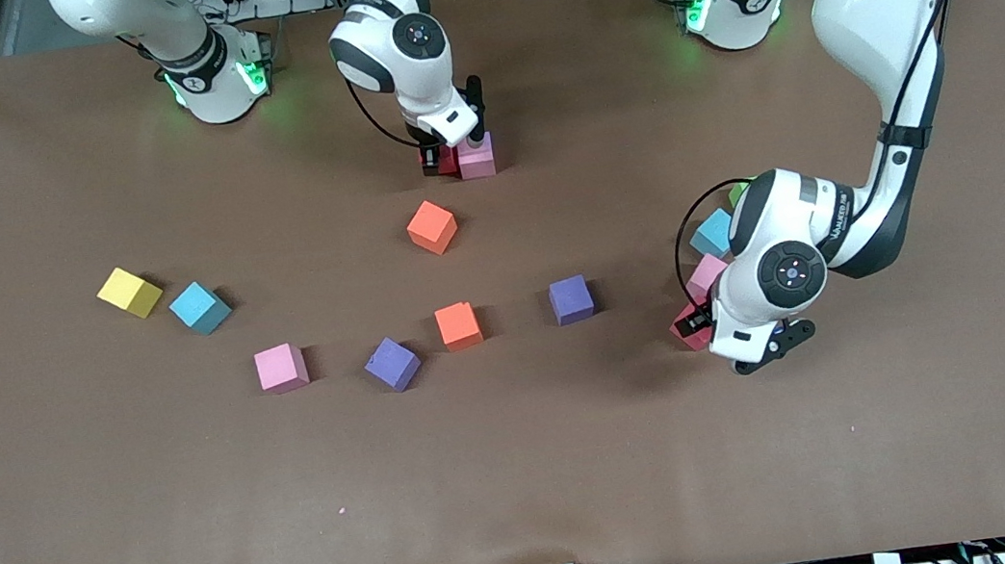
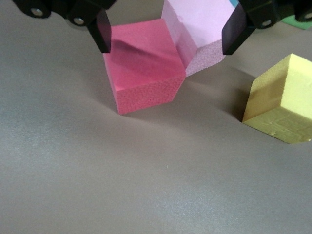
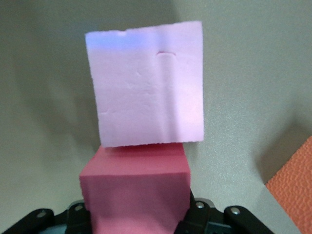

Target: Form number 2 with 11 blocks

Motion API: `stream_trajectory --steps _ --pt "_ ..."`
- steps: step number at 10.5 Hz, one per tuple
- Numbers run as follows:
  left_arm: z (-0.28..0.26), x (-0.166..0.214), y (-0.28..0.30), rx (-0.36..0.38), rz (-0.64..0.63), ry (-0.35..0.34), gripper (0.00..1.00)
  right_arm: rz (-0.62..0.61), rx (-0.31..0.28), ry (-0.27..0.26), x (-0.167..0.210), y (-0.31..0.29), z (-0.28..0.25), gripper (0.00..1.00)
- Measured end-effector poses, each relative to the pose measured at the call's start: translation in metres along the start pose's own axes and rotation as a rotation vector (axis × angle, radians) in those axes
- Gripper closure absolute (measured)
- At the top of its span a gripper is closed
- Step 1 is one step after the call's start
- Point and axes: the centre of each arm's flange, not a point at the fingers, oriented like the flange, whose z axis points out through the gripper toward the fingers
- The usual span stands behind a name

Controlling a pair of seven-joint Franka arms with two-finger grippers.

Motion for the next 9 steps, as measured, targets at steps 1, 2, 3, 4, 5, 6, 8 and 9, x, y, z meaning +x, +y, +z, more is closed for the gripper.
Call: stream_trajectory --steps 1,2,3,4,5,6,8,9 --pt "0.002 0.001 0.001 -0.005 0.000 0.002 0.00 0.008 0.000 -0.001 0.001 0.000 0.003 0.39" --pt "0.003 0.001 0.002 -0.011 -0.001 0.005 0.00 0.015 0.000 -0.004 0.003 -0.001 0.005 0.39" --pt "0.003 0.002 0.002 -0.018 -0.002 0.008 0.00 0.017 -0.002 -0.004 0.006 -0.003 0.006 0.39" --pt "0.001 0.003 0.003 -0.027 -0.008 0.008 0.00 0.018 -0.002 -0.005 0.008 -0.004 0.007 0.39" --pt "-0.001 0.003 0.004 -0.038 -0.014 0.005 0.00 0.023 -0.003 -0.003 0.009 -0.004 0.006 0.39" --pt "-0.001 0.004 0.005 -0.047 -0.018 0.005 0.00 0.027 -0.004 -0.001 0.010 -0.004 0.006 0.39" --pt "0.008 0.005 0.007 -0.055 -0.019 0.001 0.00 0.029 -0.006 0.001 0.013 -0.002 0.005 0.39" --pt "0.015 0.006 0.008 -0.056 -0.019 -0.003 0.00 0.030 -0.006 0.002 0.013 -0.002 0.005 0.39"
